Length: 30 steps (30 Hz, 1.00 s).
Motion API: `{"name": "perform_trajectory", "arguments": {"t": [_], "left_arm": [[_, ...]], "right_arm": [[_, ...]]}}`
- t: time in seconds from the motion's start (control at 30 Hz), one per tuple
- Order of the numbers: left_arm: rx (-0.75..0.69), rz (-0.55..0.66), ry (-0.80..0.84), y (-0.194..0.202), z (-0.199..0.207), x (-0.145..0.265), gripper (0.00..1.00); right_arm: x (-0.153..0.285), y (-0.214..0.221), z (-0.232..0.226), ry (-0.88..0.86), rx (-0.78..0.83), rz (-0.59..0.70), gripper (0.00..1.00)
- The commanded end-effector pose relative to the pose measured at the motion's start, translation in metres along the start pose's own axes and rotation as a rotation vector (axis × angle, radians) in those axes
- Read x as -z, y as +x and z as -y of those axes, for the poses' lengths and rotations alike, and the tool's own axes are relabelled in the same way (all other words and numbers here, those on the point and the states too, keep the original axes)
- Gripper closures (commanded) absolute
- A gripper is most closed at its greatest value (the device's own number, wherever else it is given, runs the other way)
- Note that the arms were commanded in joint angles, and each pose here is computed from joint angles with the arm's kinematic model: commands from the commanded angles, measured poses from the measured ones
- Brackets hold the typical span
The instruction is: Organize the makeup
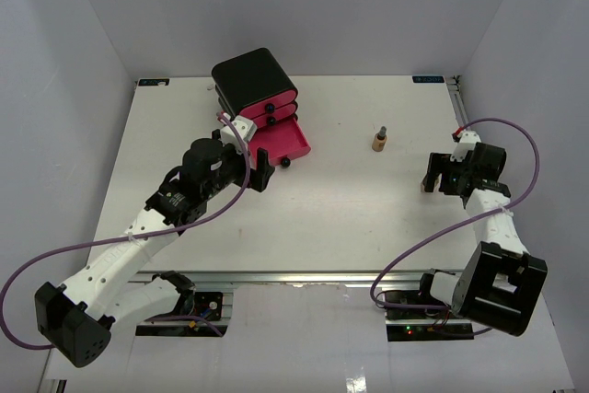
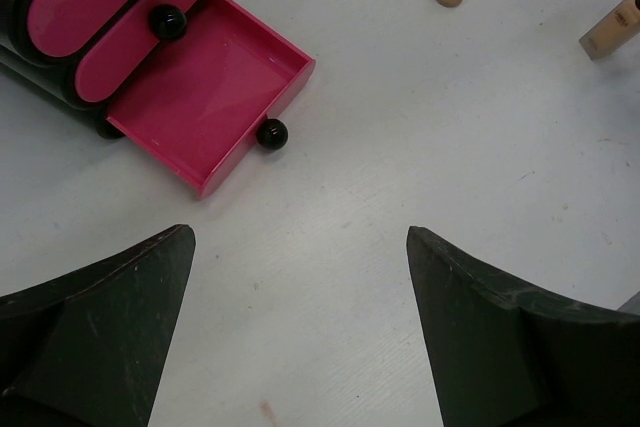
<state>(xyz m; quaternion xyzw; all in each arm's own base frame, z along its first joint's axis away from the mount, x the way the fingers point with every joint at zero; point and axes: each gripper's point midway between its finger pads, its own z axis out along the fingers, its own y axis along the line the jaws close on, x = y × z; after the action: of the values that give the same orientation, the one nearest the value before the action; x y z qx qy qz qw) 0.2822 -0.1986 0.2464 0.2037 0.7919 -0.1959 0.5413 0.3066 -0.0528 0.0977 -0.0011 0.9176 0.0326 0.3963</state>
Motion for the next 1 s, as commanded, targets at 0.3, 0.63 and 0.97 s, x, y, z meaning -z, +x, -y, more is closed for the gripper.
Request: {"name": "perform_trajectory", "arguments": {"t": [0.3, 0.63, 0.97], "left_arm": [[0.003, 0.015, -0.015, -0.001, -0.005, -0.001, 0.02], [0.008, 0.001, -0.014, 0.003, -0.006, -0.005, 0.02], [0.009, -0.005, 0.022, 0.004, -0.001, -0.006, 0.02]], "right_arm": [[-0.033, -0.016, 0.000, -0.058, -0.066, 0.025, 0.24], [-0.047, -0.016, 0.003, -0.055, -0.074, 0.032, 0.38], [-0.050, -0.017, 0.002, -0.064, -0.045, 0.047, 0.62]]}}
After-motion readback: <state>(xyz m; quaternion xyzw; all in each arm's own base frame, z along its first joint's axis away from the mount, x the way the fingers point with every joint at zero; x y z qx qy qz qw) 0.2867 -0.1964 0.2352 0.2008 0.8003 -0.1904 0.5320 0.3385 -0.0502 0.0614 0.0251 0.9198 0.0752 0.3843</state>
